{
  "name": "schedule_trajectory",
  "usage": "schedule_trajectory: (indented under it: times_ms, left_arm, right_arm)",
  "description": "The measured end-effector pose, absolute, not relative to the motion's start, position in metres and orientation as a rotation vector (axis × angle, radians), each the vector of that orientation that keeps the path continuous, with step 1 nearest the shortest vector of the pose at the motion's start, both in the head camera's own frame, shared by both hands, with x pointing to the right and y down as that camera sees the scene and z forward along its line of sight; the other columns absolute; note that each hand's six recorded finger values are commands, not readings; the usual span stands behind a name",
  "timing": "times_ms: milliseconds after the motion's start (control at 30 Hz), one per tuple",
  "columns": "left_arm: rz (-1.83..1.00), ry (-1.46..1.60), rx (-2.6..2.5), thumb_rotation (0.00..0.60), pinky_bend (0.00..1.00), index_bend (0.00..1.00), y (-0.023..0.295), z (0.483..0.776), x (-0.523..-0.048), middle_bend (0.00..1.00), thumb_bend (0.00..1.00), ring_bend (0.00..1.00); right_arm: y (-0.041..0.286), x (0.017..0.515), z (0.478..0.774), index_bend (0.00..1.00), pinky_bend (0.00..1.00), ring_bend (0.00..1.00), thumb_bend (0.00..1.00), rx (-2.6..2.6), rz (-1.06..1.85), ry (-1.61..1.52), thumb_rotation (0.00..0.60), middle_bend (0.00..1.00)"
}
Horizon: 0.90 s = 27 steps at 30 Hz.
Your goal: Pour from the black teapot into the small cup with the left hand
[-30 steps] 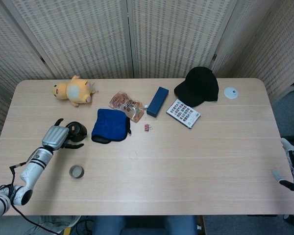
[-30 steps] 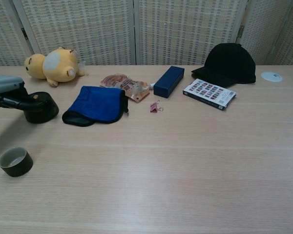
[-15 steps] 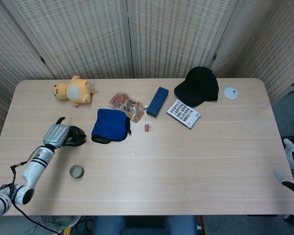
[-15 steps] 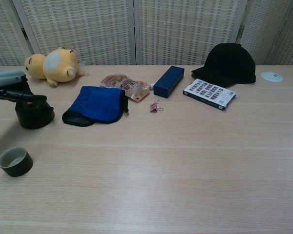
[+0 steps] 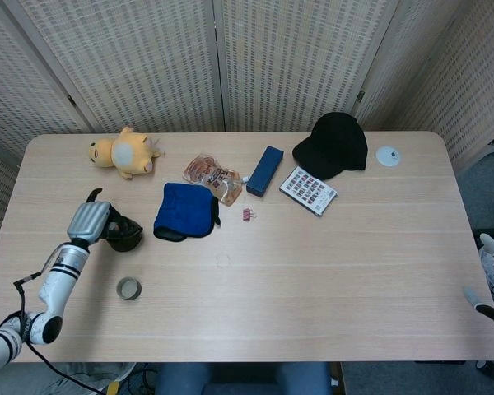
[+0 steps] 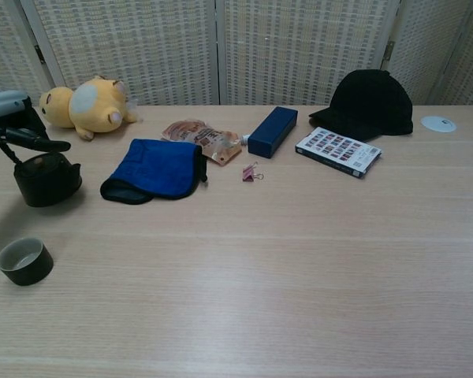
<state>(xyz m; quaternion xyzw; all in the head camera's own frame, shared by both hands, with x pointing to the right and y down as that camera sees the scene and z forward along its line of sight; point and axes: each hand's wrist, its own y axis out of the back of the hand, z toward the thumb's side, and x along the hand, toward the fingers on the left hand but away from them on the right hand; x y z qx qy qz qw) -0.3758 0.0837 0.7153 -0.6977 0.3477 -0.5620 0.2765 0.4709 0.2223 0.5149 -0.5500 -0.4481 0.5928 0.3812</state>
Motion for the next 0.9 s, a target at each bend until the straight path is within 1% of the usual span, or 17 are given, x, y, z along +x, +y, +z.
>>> schedule_trajectory:
  times_ms: [100,133,167,200,233,267,300,400,467,500,600,733,900]
  left_arm:
    - [-1.498,0.993,-1.847,0.267,0.0,1.0,0.081,0.71,-0.377,1.0,0.25,0.95]
    - [-1.496,1.012,-1.838,0.239,0.0,1.0,0.08,0.709,-0.378,1.0,0.25,0.95]
    - [-1.495,1.031,-1.83,0.193,0.0,1.0,0.079,0.707,-0.378,1.0,0.25,0.95]
    - [-1.493,1.051,-1.823,0.164,0.0,1.0,0.079,0.705,-0.378,1.0,0.25,0.96]
    - [-1.493,1.063,-1.819,0.147,0.0,1.0,0.079,0.704,-0.378,1.0,0.25,0.96]
    - [-1.492,1.072,-1.814,0.16,0.0,1.0,0.078,0.703,-0.378,1.0,0.26,0.96]
    - [-1.491,1.082,-1.805,0.186,0.0,1.0,0.078,0.702,-0.378,1.0,0.27,0.96]
    - [-1.484,1.099,-1.775,0.284,0.02,1.0,0.077,0.699,-0.378,1.0,0.34,0.97]
    - [-1.476,1.11,-1.757,0.348,0.04,1.0,0.076,0.697,-0.377,1.0,0.37,0.97]
    - [-1.472,1.115,-1.748,0.359,0.05,1.0,0.076,0.696,-0.377,1.0,0.37,0.97]
    - [-1.46,1.128,-1.734,0.362,0.08,1.0,0.076,0.694,-0.376,1.0,0.38,0.97]
    - [-1.441,1.135,-1.716,0.374,0.14,1.0,0.075,0.691,-0.376,1.0,0.4,0.97]
    - [-1.422,1.139,-1.719,0.412,0.18,1.0,0.075,0.687,-0.376,1.0,0.44,0.97]
  right_arm:
    - [0.222,0.471,0.515,0.16,0.18,0.16,0.16,-1.403,1.512,-1.145,0.6,0.28]
    - [0.222,0.471,0.515,0.16,0.18,0.16,0.16,-1.403,1.512,-1.144,0.6,0.28]
    - [0.222,0.471,0.515,0.16,0.18,0.16,0.16,-1.403,1.513,-1.144,0.6,0.28]
    - [0.222,0.47,0.515,0.16,0.18,0.16,0.16,-1.403,1.512,-1.144,0.6,0.28]
    - [0.222,0.47,0.515,0.16,0.18,0.16,0.16,-1.403,1.512,-1.144,0.6,0.28]
    - [0.222,0.47,0.515,0.16,0.18,0.16,0.16,-1.404,1.511,-1.144,0.6,0.28]
    - [0.222,0.47,0.515,0.16,0.18,0.16,0.16,-1.404,1.509,-1.145,0.6,0.28]
    - [0.222,0.469,0.515,0.16,0.18,0.16,0.16,-1.404,1.51,-1.144,0.6,0.28]
    - [0.222,0.469,0.515,0.16,0.18,0.16,0.16,-1.404,1.51,-1.144,0.6,0.28]
    - [0.222,0.469,0.515,0.16,0.18,0.16,0.16,-1.404,1.51,-1.144,0.6,0.28]
    - [0.223,0.469,0.514,0.16,0.18,0.16,0.16,-1.404,1.51,-1.145,0.6,0.28]
    - [0.223,0.47,0.514,0.16,0.18,0.16,0.16,-1.404,1.512,-1.144,0.6,0.28]
    - [0.222,0.469,0.515,0.16,0.18,0.16,0.16,-1.407,1.51,-1.143,0.6,0.28]
